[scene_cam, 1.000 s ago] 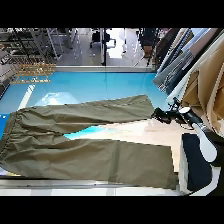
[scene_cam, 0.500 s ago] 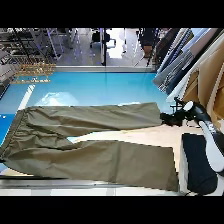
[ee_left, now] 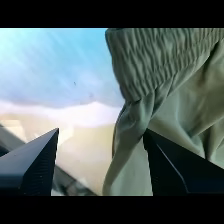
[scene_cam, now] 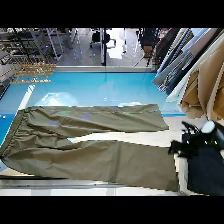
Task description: Fold the clothes and pants, and hang the long-sleeved shirts on hangers.
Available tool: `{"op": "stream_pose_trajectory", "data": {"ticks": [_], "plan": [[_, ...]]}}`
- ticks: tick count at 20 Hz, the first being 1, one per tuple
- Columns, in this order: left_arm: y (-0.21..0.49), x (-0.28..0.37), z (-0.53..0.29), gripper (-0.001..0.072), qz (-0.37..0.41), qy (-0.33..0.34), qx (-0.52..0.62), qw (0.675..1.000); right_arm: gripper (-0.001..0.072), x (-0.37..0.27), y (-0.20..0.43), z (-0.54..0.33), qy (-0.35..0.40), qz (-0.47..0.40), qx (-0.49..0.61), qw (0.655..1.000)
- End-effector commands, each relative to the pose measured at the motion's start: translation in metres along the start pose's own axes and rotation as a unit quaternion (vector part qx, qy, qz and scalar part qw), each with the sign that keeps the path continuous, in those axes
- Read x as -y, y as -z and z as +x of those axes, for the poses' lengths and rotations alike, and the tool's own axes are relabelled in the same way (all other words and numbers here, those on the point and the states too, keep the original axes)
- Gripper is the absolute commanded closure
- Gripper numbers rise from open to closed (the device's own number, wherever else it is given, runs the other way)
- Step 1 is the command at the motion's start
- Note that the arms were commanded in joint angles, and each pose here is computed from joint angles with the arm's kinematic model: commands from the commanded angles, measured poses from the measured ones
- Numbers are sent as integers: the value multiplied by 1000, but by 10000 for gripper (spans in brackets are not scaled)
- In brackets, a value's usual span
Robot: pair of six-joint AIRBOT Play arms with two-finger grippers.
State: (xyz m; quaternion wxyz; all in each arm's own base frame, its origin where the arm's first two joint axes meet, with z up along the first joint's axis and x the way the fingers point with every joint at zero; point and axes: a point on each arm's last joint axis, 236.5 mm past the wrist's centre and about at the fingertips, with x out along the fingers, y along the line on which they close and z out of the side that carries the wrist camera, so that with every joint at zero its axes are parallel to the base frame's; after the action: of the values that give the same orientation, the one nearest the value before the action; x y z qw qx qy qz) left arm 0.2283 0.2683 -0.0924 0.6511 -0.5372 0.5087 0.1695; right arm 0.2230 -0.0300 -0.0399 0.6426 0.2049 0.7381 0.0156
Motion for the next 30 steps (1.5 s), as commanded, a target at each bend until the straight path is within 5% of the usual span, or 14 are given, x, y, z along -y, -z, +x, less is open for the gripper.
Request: {"op": "stream_pose_trajectory", "data": {"ticks": [1,8,12,18,19,20,21,29,30], "plan": [[-12,16,0,152,-9,31,25,999,200,6,51,11,-42,28,-10,999],[-8,19,3,153,-1,33,15,999,213,31,-36,6,-28,61,162,985],[-6,20,3,153,10,34,11,999,285,41,-56,22,-24,42,168,985],[-3,21,3,153,10,36,6,999,287,42,-66,45,-42,15,153,987],[-3,21,3,152,10,37,4,999,332,42,-73,46,-45,21,165,985],[-2,21,3,153,10,37,2,999,560,38,-80,46,-55,19,178,982],[-1,21,3,153,10,38,1,999,698,32,-89,42,-68,10,195,978],[-1,21,3,153,10,38,1,999,697,4,-214,-50,-31,-2,392,919],[-1,21,3,152,10,38,1,999,480,-5,-224,-51,-44,0,384,922]]}}
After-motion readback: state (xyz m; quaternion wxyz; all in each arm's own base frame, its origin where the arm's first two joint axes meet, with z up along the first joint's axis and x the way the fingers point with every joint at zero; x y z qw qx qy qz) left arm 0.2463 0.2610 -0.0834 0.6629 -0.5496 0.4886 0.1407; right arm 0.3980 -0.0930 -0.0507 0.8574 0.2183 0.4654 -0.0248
